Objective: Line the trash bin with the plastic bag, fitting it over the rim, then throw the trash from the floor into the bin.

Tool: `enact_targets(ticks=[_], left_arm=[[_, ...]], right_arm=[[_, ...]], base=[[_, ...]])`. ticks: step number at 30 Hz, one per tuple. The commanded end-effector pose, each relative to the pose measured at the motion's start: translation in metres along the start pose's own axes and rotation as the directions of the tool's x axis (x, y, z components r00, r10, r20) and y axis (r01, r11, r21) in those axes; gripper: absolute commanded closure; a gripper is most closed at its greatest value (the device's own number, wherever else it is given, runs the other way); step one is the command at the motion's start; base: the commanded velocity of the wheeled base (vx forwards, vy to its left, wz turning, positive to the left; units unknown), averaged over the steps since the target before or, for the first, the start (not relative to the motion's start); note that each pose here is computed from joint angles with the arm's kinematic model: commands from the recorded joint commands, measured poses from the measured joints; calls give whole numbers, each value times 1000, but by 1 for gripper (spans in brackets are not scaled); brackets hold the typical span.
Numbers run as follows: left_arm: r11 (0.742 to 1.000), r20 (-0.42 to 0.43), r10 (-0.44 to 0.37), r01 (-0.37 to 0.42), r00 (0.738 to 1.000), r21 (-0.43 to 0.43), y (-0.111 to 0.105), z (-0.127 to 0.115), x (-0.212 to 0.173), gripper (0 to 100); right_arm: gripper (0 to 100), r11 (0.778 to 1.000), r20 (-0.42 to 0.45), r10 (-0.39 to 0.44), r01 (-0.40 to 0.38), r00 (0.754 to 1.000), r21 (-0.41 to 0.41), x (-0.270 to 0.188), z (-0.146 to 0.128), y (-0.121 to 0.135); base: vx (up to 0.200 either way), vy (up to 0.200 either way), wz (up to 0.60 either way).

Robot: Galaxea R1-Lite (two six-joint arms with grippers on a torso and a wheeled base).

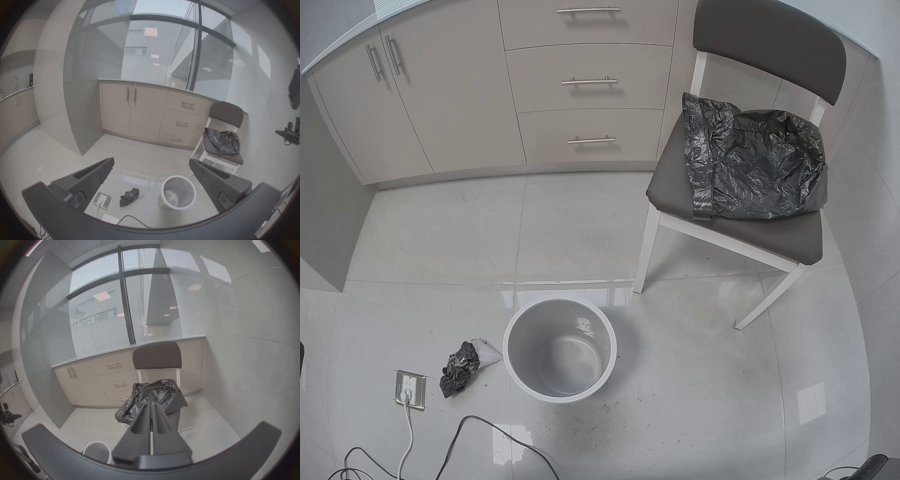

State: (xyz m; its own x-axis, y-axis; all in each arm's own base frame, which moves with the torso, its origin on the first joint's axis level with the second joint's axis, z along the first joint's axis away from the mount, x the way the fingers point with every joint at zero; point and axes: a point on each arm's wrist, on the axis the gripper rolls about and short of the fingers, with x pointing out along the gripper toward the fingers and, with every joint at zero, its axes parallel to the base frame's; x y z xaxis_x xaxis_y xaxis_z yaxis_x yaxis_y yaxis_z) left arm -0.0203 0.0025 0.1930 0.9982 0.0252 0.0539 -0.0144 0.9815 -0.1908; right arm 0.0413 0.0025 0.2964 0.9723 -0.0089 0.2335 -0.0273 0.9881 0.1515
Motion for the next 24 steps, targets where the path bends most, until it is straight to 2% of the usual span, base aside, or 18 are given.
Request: enact_targets(ticks=[1, 3, 6, 8, 10, 16, 19, 20, 24], left_arm=[[982, -306, 184, -186, 934, 22, -8, 25, 77, 0], [976, -357, 215, -213, 909, 46, -7, 19, 86, 0], [973, -402, 229, -224, 887, 60, -7, 14, 97, 0], [973, -409, 229, -224, 883, 61, -7, 14, 100, 0], [973, -423, 229, -223, 877, 65, -7, 12, 103, 0], [973, -430, 229, -223, 873, 66, -7, 11, 105, 0], [973, -432, 228, -221, 872, 67, -7, 10, 105, 0], [973, -438, 230, -222, 869, 69, -7, 9, 105, 0], [973, -447, 229, -221, 865, 71, -7, 8, 108, 0]], right_arm=[[100, 1000, -171, 9, -14, 985, -26, 215, -21, 110], [100, 998, -175, -16, 6, 984, -57, 247, -37, 139], [100, 996, -150, -46, 34, 988, -82, 278, -50, 166], [100, 996, -142, -45, 33, 989, -83, 285, -53, 175], [100, 993, -135, -49, 34, 990, -114, 297, -64, 197], [100, 977, -141, -24, -7, 990, -212, 298, -76, 223], [100, 973, -145, -15, -19, 989, -229, 296, -78, 227], [100, 963, -160, -3, -40, 987, -266, 292, -83, 234], [100, 959, -178, -23, -29, 984, -283, 290, -94, 241]], base=[[0, 0, 0], [0, 0, 0], [0, 0, 0], [0, 0, 0], [0, 0, 0], [0, 0, 0], [0, 0, 0], [0, 0, 0], [0, 0, 0]])
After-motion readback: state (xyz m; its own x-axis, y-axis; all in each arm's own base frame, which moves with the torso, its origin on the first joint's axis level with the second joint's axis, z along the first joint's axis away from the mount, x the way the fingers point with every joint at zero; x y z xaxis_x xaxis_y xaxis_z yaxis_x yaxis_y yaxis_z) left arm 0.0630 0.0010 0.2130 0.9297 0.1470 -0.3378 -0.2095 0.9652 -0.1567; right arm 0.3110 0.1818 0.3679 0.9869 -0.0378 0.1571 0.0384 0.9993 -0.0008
